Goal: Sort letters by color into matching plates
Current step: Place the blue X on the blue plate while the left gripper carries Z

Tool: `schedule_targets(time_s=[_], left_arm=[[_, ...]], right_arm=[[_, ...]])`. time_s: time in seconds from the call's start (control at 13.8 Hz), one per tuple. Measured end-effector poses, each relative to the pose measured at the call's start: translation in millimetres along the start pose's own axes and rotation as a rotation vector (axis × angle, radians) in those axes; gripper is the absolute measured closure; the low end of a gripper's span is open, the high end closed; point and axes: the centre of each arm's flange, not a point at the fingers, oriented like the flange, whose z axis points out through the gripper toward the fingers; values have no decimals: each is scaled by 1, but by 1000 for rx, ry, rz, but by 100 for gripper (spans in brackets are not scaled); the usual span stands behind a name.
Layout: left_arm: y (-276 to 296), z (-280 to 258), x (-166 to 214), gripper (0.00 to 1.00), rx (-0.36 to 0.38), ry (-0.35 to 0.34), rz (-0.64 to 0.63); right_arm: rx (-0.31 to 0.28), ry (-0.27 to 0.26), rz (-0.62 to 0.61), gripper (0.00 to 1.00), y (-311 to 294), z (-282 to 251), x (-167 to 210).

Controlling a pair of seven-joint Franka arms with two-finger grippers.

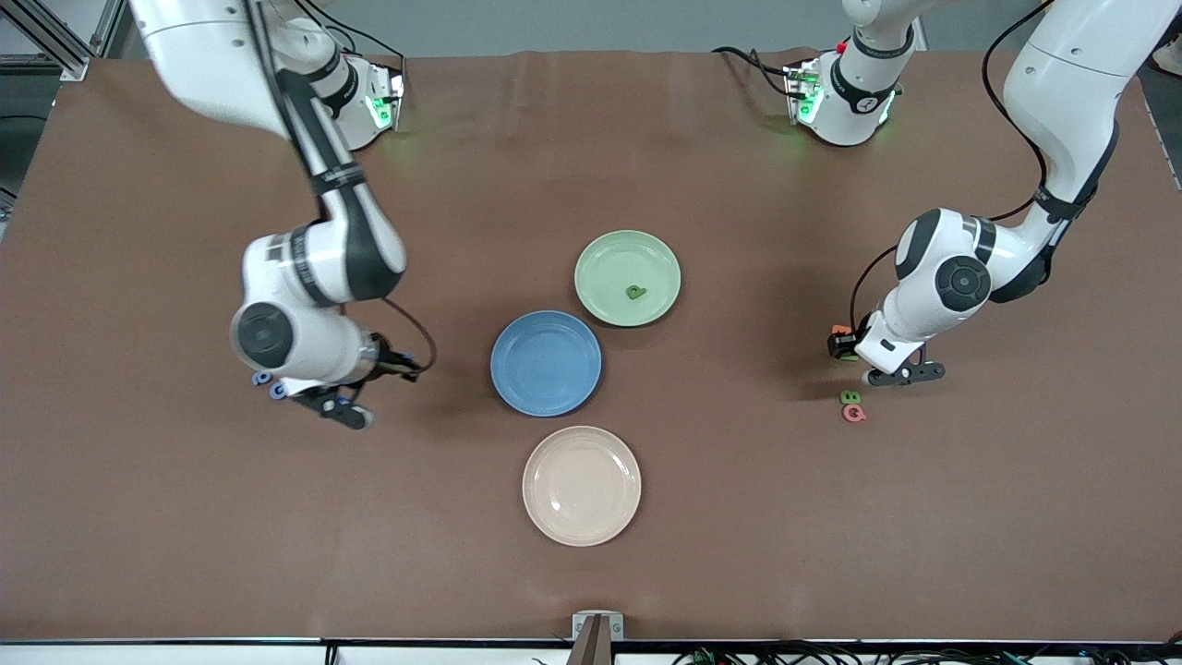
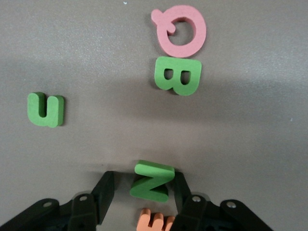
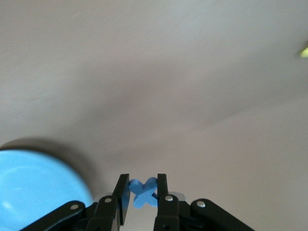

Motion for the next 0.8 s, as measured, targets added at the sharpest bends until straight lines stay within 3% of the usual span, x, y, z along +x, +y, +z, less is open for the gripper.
schedule_targets(time_s=[0.22,0.51,0.8], left_arm=[[1,-5,2,65,-1,13,0],[9,-13,5,65,-12,40,8],[69,-38,-11,65,-24,35,-32]], right_arm=[[18,47,51,73,-60,17,-62],[37,86,100,73,-99,52,-107],[64,119,107,73,-112,85,-114]])
